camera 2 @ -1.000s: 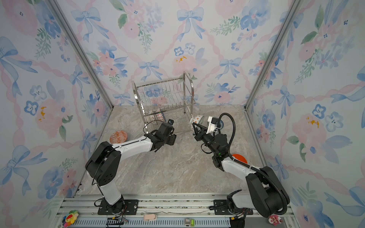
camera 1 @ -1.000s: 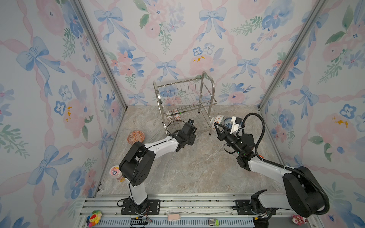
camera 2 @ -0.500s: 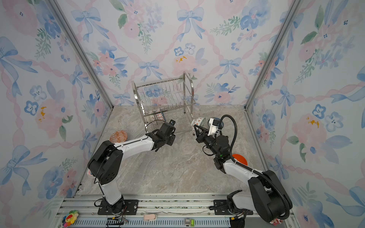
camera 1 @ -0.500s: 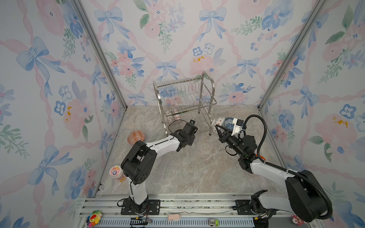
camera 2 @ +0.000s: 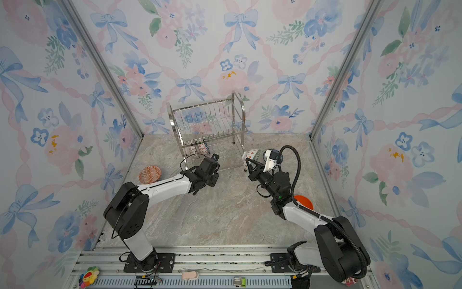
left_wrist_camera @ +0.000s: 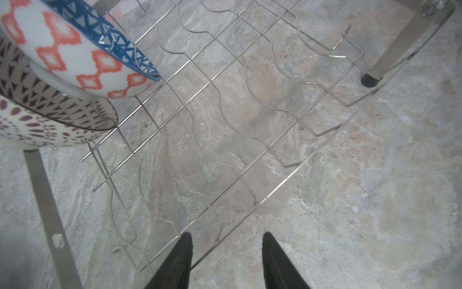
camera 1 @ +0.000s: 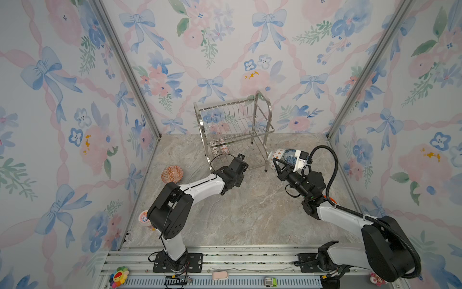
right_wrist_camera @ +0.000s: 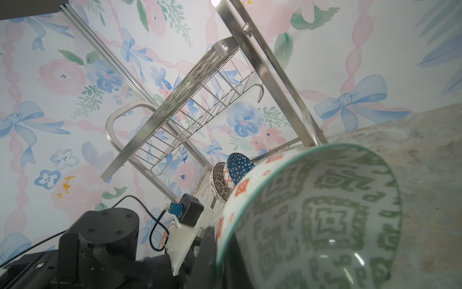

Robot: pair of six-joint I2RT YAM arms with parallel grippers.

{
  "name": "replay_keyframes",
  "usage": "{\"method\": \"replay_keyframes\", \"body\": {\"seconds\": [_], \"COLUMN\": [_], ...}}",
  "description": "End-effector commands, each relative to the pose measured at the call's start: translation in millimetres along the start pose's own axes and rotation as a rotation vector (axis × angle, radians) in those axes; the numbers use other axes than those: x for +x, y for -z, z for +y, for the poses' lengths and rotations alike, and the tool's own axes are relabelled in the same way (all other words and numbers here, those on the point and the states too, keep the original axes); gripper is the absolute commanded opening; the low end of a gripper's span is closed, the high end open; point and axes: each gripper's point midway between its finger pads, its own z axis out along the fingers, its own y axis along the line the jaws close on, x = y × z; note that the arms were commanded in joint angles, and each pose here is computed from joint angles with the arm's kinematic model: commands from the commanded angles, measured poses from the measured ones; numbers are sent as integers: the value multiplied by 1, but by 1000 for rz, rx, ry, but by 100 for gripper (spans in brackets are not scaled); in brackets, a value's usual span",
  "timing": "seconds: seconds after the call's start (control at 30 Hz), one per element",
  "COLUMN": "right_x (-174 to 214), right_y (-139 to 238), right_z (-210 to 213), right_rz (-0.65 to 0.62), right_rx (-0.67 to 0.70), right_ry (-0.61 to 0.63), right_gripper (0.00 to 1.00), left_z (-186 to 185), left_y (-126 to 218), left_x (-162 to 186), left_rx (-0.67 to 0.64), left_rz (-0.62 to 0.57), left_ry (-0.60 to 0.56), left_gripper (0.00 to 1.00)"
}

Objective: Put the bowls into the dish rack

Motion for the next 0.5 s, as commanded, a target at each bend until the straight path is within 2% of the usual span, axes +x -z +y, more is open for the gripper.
{"method": "replay_keyframes", "body": {"seconds": [0.0,0.47], "right_x": [-18,-18], "right_y": [1,2], "right_z": [15,23], "right_rz": [-61,-62], "right_rx": [-54,-64], "right_ry": [9,12], "right_gripper": [0,0], "left_z": [7,32], "left_y": [7,13], "left_x": [21,40], "left_rx": [-31,-81], "left_rz": [57,89], "left_ry": [1,107], "left_gripper": [46,46]}}
